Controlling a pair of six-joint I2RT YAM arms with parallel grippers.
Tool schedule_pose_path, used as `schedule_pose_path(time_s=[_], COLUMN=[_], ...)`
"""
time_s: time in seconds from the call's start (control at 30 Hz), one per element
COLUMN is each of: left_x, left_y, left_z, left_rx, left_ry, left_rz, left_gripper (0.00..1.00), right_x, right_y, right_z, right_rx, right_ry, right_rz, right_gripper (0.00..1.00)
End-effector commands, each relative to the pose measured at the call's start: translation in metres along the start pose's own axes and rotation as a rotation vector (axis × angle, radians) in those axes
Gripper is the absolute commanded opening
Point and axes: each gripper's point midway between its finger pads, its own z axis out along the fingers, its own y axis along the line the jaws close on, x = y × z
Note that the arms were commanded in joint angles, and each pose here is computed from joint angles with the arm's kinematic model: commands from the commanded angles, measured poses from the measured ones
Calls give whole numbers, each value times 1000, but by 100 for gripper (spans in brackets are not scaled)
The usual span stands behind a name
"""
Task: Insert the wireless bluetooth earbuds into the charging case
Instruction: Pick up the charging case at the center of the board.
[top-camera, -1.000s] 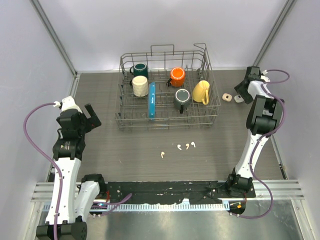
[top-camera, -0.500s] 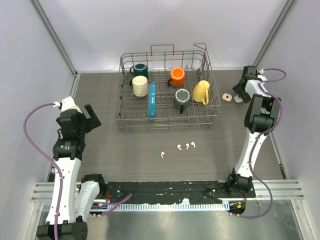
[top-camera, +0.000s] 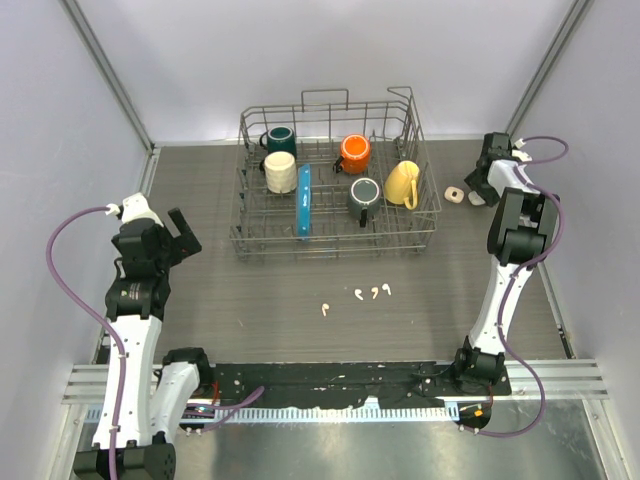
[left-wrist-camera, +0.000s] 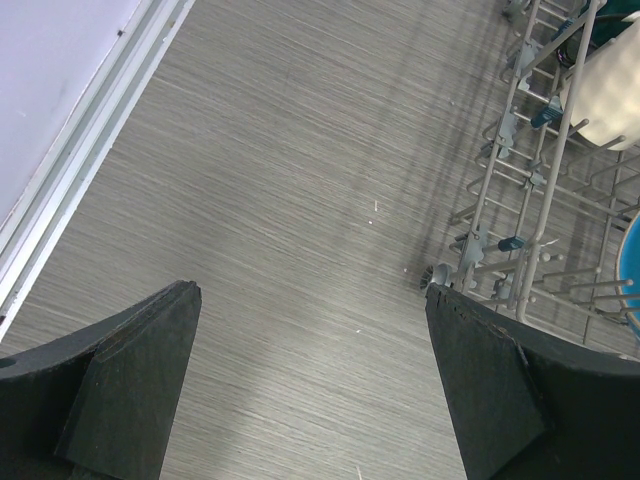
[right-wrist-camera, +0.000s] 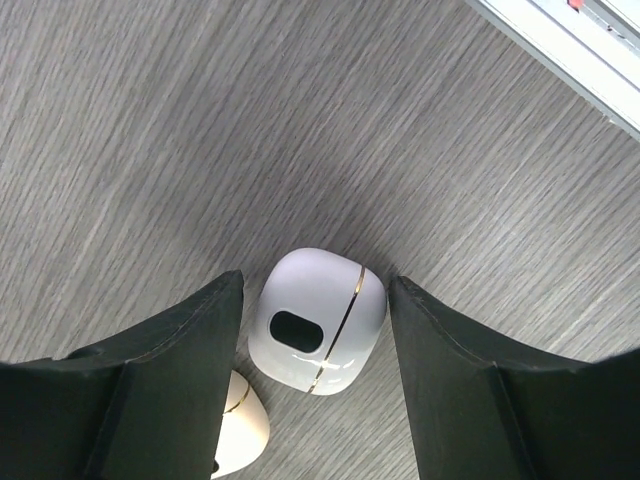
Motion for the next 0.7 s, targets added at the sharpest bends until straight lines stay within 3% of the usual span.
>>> schedule_pose_path(time_s=[0.0,0.17,0.23,0.43,0.67], left_x=[-7,-7,-6,-7,-7], left_y=[2,1,2,2,0], left_z=[-2,-2,-2,-2,-2], left_rx=[-4,-2,-4,-2,4], left_ry=[-29,-33,-31,-30,-30], left_rz=[-4,-5,-6,-5,-6], left_gripper=[100,100,100,100,100], right_x=[7,7,12,21,34], right_y=[-3,-14,-20,-26,-30], right_z=[4,-4,-5,-12,-10], right_rx=[32,55,51,-6,-27], right_ry=[11,-2,10,29,67], right_rz=[-49,-108,-170,-345,-397], right_gripper=[65,52,51,56,68])
